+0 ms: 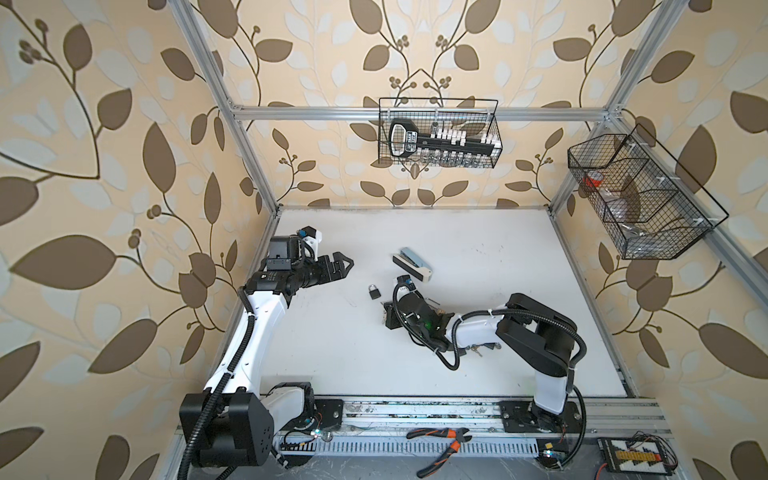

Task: Lock with the key

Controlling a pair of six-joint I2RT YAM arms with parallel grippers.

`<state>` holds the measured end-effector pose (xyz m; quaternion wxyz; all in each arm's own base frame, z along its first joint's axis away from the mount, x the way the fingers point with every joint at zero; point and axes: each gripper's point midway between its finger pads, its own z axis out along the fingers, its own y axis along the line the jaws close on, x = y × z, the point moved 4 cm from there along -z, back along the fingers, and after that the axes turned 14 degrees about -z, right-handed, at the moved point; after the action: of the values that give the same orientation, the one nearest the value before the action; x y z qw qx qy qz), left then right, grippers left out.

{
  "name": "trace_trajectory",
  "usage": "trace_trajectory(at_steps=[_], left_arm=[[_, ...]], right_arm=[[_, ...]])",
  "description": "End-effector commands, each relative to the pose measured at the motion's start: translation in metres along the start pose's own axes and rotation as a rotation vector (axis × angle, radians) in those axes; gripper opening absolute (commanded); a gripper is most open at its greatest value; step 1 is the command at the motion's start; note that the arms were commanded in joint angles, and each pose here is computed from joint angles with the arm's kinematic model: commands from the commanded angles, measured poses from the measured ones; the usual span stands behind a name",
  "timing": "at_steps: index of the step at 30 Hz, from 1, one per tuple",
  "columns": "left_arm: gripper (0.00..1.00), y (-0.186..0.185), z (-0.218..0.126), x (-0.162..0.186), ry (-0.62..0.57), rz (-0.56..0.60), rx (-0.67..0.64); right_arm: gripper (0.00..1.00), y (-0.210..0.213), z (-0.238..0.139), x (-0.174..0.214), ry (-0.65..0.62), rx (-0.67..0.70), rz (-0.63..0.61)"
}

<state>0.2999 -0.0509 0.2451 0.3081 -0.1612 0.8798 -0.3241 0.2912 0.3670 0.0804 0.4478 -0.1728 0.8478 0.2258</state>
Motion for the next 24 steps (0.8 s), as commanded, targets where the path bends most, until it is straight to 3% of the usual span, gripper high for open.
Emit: trace_trajectory(at_steps=[1,24], left_arm=[[0.99,-0.012,-0.004,-0.005,-0.016,0.023,0.055],[0.99,-0.01,-0.001,-0.004,0.007,0.017,0.052]], right_arm=[[0.0,-0.006,0.011,-0.006,-0.012,0.053,0.001],[0.0,-0.038,0.065,-0.01,0.053,0.125,-0.011]])
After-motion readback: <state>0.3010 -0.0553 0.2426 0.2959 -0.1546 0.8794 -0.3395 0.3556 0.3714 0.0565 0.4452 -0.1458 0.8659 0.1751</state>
